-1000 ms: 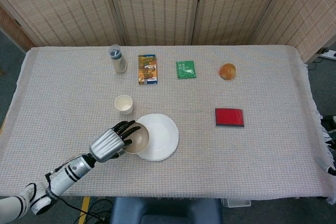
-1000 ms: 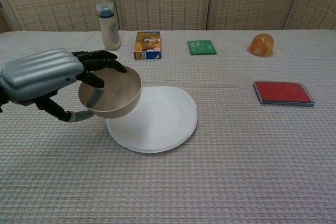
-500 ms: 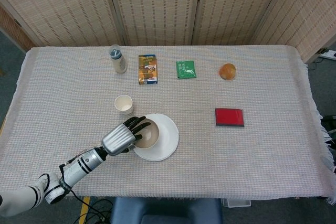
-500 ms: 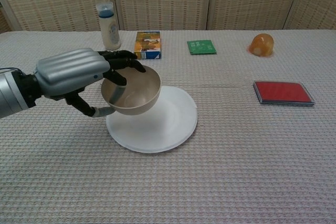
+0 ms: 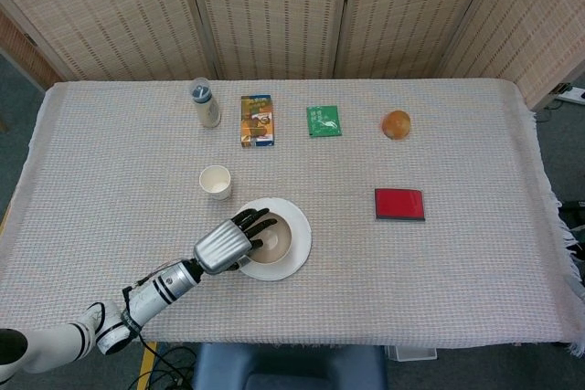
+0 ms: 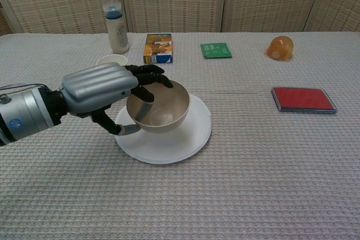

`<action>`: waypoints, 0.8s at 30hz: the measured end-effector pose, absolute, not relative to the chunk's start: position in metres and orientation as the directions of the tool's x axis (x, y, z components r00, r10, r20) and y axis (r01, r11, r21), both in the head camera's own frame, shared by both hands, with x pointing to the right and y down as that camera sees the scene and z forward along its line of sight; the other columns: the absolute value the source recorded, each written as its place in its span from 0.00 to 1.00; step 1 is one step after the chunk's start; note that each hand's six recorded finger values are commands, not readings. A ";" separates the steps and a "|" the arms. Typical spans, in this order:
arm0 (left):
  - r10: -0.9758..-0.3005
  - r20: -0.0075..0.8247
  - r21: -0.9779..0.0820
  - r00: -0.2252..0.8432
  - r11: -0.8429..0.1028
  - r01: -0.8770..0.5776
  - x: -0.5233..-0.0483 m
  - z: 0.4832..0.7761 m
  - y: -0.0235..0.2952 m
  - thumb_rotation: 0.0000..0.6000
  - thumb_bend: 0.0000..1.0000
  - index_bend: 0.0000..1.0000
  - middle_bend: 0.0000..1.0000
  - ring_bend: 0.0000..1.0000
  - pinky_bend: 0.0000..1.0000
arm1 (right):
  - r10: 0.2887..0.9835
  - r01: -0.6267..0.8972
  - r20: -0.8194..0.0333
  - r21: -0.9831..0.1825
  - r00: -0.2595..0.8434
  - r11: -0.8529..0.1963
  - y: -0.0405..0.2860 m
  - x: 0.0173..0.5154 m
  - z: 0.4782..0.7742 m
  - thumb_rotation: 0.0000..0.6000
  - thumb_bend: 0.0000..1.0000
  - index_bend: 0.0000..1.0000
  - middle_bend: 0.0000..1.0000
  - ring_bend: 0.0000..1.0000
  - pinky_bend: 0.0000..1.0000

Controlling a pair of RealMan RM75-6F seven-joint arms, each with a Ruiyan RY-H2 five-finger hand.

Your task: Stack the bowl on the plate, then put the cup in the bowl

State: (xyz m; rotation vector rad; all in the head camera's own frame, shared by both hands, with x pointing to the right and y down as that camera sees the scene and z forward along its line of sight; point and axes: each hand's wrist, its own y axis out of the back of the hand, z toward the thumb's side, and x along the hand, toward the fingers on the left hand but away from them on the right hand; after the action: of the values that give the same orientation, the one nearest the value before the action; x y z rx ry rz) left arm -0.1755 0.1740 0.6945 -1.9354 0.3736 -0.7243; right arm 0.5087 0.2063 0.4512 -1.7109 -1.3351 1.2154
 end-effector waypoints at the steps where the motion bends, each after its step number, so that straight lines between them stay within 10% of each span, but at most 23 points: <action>1: -0.544 0.328 -0.886 0.772 -0.460 0.052 -0.174 0.697 0.174 1.00 0.36 0.63 0.17 0.00 0.20 | 0.961 0.367 -0.273 -0.889 0.053 -0.273 0.206 0.510 0.450 1.00 0.20 0.00 0.04 0.00 0.00; 24: -0.542 0.351 -0.872 0.764 -0.487 0.054 -0.176 0.715 0.172 1.00 0.36 0.62 0.17 0.00 0.20 | 0.967 0.368 -0.251 -0.897 0.029 -0.244 0.211 0.515 0.442 1.00 0.20 0.00 0.04 0.00 0.00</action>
State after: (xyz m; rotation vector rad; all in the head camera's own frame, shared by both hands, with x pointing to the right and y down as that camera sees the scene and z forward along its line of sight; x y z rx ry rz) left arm -0.1760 0.1722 0.7154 -1.9615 0.3690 -0.7521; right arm 0.5148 0.2114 0.4424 -1.6775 -1.3689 1.2100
